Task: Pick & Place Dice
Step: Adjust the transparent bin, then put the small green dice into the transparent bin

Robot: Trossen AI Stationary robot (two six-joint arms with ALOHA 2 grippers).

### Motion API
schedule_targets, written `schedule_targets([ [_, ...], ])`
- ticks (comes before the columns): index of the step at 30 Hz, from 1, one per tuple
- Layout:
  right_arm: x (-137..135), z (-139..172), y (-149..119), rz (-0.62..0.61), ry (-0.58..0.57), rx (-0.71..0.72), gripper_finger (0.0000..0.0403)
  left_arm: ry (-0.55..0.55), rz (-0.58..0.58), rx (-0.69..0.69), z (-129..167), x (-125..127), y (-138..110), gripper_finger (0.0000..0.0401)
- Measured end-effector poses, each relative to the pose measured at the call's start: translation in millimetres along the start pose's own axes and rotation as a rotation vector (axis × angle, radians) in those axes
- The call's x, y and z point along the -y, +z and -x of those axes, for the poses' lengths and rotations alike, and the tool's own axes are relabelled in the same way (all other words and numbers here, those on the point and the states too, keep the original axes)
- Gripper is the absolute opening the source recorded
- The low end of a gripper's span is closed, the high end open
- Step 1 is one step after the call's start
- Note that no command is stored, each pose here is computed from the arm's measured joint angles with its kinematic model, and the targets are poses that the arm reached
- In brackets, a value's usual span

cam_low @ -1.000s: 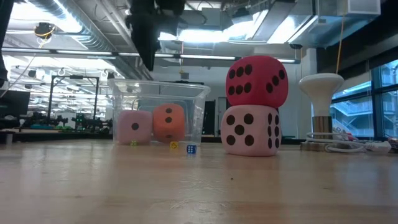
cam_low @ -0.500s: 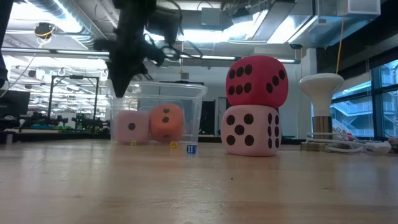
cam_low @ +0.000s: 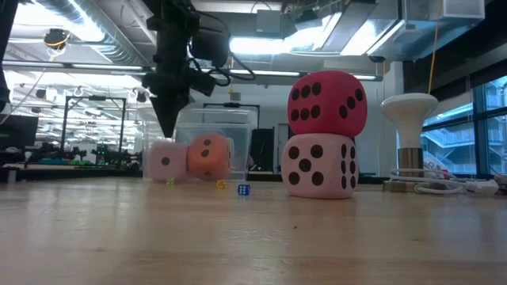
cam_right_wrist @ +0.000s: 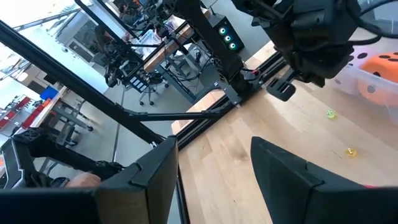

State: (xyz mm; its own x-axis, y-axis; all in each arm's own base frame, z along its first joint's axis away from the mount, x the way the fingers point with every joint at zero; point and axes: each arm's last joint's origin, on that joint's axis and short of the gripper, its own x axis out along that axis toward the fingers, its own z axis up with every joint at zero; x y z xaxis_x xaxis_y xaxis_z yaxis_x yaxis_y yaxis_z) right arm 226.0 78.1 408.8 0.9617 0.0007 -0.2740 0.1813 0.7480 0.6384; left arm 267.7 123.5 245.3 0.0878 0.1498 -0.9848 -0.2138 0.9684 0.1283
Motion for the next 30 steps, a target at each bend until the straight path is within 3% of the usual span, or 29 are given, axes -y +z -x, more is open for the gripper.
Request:
schedule_targets([
  [5,-2,1,-2,-0.009,0.008,-0.008,0.0201,-0.092,0.209,0.031,5,4,-1,0.0005],
  [9,-4,2,-4,0.006,0.019,-0.018,0.0201,-0.11,0.317,0.182,32,22,-1,0.0011],
  [13,-5,2,-5,0.024,0.022,-0.021,0.0201,-0.006,0.426,0.361,69,41,-12,0.0019],
  [18,-5,2,-6,0.04,0.024,-0.026,0.0201,0.237,0.637,0.611,103,72,-33,0.0032],
  [21,-5,2,-6,0.041,0.028,-0.035,0.0201,0.325,0.766,0.714,94,95,-51,0.004],
  [26,-5,2,-7,0.041,0.052,-0.061,0.0201,0.286,0.96,0.83,42,132,-83,0.0056],
  [30,-6,2,-7,0.037,0.062,-0.072,0.0201,0.262,0.965,0.968,10,151,-96,0.0076],
])
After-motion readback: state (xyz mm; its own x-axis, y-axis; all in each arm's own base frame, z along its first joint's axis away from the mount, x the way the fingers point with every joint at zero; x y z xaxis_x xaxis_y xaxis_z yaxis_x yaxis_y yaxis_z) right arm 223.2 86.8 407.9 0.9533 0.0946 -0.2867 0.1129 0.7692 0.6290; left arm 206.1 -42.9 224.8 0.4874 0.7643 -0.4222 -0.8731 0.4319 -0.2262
